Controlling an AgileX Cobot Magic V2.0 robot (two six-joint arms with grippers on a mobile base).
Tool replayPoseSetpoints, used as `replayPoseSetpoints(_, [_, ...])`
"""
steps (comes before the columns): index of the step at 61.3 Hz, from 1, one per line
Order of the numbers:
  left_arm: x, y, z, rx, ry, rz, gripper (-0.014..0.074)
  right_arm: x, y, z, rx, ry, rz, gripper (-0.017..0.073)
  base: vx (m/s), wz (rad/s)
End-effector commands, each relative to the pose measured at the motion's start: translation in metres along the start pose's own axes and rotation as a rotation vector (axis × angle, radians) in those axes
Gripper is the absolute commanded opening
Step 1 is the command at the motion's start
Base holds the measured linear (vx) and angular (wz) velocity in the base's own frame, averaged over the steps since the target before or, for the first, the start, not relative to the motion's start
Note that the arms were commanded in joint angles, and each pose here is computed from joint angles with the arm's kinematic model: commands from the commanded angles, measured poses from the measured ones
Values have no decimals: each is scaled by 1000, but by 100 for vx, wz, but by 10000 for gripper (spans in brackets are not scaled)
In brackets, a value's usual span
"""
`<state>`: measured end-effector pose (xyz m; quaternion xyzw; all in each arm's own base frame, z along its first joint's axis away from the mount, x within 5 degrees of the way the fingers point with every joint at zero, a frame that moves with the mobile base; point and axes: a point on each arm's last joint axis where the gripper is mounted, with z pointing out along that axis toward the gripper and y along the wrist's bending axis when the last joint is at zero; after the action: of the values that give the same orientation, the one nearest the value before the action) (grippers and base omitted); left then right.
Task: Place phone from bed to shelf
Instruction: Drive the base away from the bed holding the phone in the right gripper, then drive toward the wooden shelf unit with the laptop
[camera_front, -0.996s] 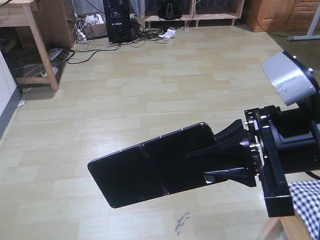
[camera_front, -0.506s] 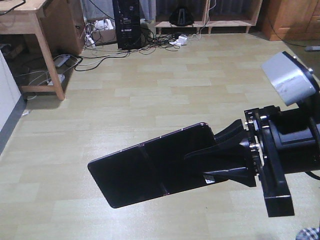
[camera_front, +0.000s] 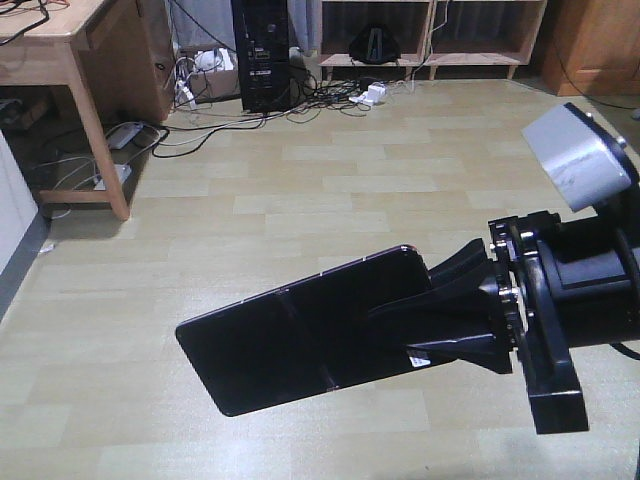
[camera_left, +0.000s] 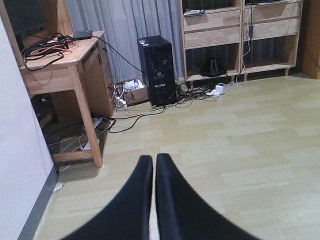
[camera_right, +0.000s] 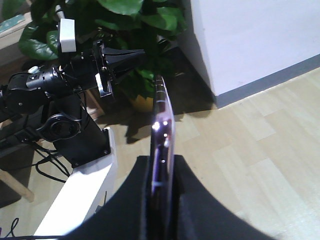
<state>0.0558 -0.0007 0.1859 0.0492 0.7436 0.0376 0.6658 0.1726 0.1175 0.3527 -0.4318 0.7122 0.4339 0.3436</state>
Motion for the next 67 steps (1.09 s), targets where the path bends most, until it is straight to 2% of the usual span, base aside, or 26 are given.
replayPoseSetpoints(1, [-14, 1, -2, -6, -100, -14, 1, -13, 15, -6, -80, -71, -29, -2, 28, -3])
replayPoseSetpoints(67, [-14, 1, -2, -6, -100, -14, 1, -13, 15, -6, -81, -71, -29, -2, 27, -6])
